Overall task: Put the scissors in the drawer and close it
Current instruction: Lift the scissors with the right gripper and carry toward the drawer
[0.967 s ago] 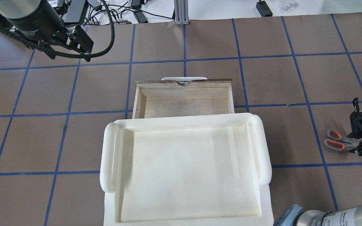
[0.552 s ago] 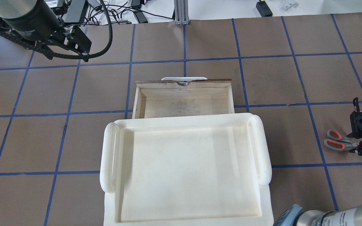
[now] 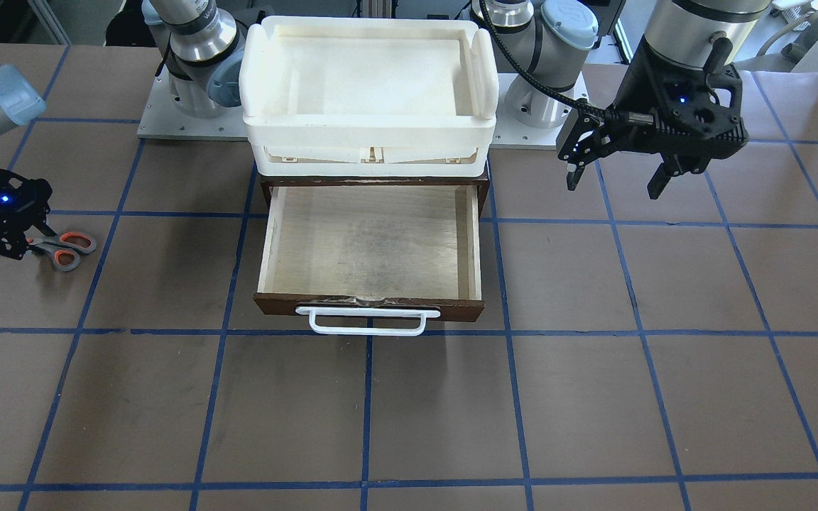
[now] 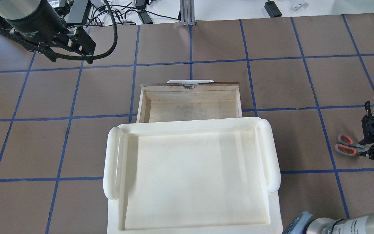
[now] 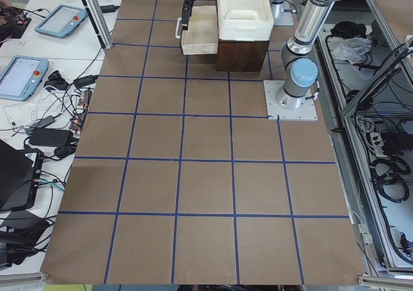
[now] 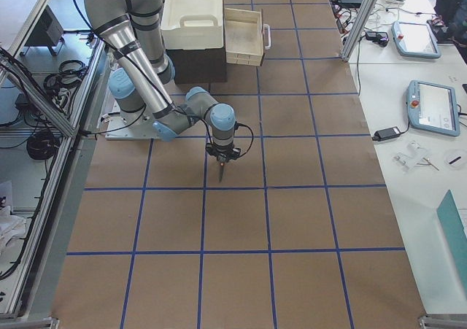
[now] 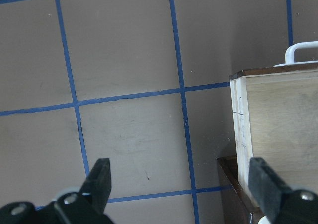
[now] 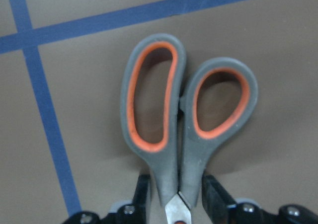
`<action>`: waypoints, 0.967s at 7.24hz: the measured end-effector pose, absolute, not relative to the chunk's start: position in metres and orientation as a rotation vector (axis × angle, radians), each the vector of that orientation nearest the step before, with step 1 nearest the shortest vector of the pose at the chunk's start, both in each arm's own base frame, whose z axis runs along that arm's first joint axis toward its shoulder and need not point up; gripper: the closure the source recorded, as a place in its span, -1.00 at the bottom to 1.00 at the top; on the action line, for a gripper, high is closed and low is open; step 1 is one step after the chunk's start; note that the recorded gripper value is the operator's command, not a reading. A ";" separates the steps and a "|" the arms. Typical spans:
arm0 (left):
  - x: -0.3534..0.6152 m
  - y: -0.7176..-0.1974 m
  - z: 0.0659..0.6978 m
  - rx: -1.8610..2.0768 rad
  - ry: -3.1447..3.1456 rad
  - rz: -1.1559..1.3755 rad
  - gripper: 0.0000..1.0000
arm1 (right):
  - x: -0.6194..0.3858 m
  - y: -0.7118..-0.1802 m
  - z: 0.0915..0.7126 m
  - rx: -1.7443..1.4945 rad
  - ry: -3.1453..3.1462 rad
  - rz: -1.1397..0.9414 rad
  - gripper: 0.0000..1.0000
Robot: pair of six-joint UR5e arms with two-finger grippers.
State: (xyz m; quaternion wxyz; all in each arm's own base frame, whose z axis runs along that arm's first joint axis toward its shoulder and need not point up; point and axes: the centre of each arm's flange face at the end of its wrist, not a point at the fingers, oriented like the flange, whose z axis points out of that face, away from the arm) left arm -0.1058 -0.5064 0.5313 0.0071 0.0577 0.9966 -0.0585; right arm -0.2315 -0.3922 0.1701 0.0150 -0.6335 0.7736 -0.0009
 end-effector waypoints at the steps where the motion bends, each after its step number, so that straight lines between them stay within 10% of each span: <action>1: -0.105 -0.505 0.533 0.179 3.114 -0.187 -1.00 | -0.232 -0.392 0.170 -1.971 2.409 -0.003 0.32; 7: -0.097 -0.502 0.530 0.166 3.103 -0.170 -1.00 | -0.239 -0.404 0.185 -2.005 2.433 -0.011 0.62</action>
